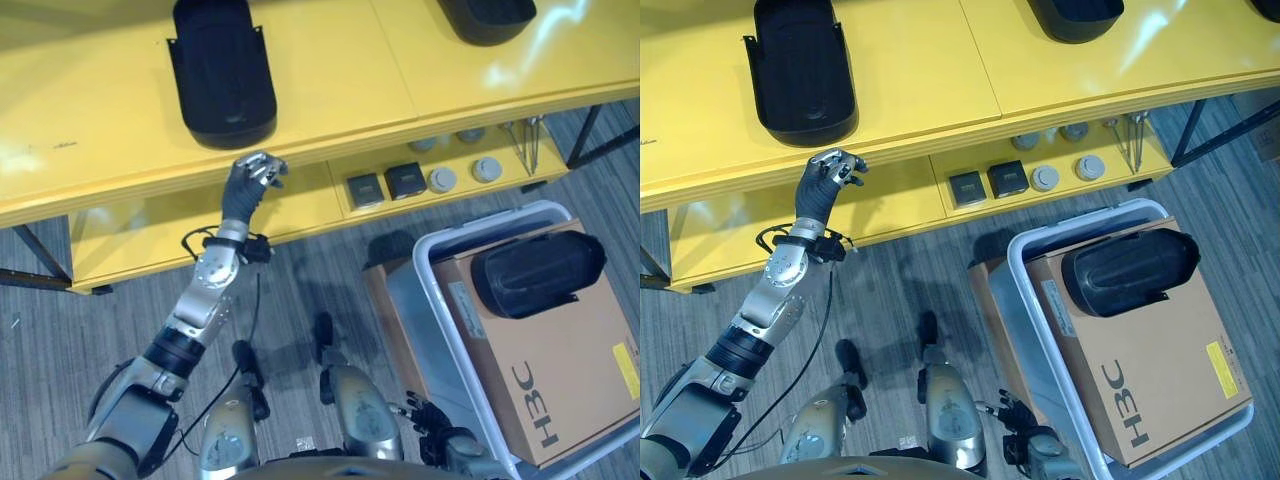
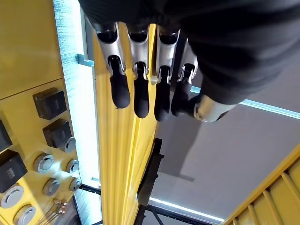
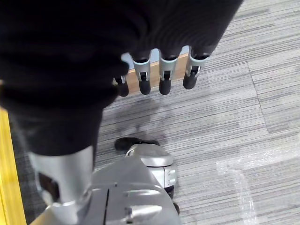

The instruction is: Move parts from the plastic box to the shelf.

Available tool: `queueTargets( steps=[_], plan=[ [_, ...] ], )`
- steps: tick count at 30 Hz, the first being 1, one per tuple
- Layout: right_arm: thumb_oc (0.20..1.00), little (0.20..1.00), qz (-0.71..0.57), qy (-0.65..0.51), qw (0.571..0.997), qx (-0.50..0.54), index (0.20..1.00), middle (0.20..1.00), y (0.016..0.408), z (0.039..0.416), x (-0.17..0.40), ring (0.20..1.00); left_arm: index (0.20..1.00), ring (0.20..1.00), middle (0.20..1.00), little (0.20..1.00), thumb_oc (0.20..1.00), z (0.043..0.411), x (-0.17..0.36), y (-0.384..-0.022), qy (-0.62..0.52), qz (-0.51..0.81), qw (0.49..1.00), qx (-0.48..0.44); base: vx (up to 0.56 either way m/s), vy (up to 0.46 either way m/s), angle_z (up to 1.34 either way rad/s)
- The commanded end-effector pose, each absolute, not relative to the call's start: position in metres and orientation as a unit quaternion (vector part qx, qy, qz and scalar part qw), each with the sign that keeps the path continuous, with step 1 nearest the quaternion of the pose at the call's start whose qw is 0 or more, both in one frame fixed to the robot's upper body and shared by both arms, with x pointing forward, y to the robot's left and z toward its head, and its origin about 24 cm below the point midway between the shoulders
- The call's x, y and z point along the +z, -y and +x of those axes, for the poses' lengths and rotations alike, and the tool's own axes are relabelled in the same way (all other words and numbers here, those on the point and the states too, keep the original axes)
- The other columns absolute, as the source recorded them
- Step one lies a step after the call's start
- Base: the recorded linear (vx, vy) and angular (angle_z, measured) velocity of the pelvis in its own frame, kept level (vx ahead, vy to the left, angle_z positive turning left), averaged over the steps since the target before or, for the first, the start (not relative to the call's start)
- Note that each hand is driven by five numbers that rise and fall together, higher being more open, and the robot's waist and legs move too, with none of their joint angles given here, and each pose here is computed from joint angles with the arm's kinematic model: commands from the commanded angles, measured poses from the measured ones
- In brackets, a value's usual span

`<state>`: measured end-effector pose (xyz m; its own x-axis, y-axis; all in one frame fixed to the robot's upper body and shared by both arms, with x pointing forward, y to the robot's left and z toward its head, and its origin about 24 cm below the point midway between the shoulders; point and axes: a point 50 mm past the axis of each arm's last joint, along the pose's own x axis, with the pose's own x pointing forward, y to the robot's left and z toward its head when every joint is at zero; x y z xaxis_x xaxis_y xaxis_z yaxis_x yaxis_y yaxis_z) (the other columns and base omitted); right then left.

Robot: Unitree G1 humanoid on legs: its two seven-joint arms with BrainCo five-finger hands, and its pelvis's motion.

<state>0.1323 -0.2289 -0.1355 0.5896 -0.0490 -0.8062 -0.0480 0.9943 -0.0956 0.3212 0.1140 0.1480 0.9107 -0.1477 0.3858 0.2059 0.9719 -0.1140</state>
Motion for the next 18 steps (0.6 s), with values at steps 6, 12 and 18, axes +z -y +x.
queueTargets(
  steps=[6, 12, 18],
  plan=[
    [1.000, 1.000, -0.080, -0.457, 0.886, 0.009, 1.000, 1.000, 0.233, 0.128, -0.136, 1.000, 0.200, 0.200, 0.200, 0.200, 0.200, 0.310, 0.173, -0.121, 0.282, -0.093, 0.952, -0.080, 0.00, 0.000, 0.00],
    [1.000, 1.000, -0.079, -0.457, 0.886, 0.007, 1.000, 1.000, 0.235, 0.129, -0.135, 1.000, 0.200, 0.200, 0.200, 0.200, 0.200, 0.300, 0.175, -0.123, 0.293, -0.095, 0.949, -0.074, 0.02, 0.016, 0.01],
    [1.000, 1.000, -0.083, -0.466, 0.881, 0.012, 1.000, 1.000, 0.236, 0.125, -0.136, 1.000, 0.200, 0.200, 0.200, 0.200, 0.200, 0.305, 0.173, -0.129, 0.277, -0.094, 0.955, -0.053, 0.04, 0.009, 0.00]
  ],
)
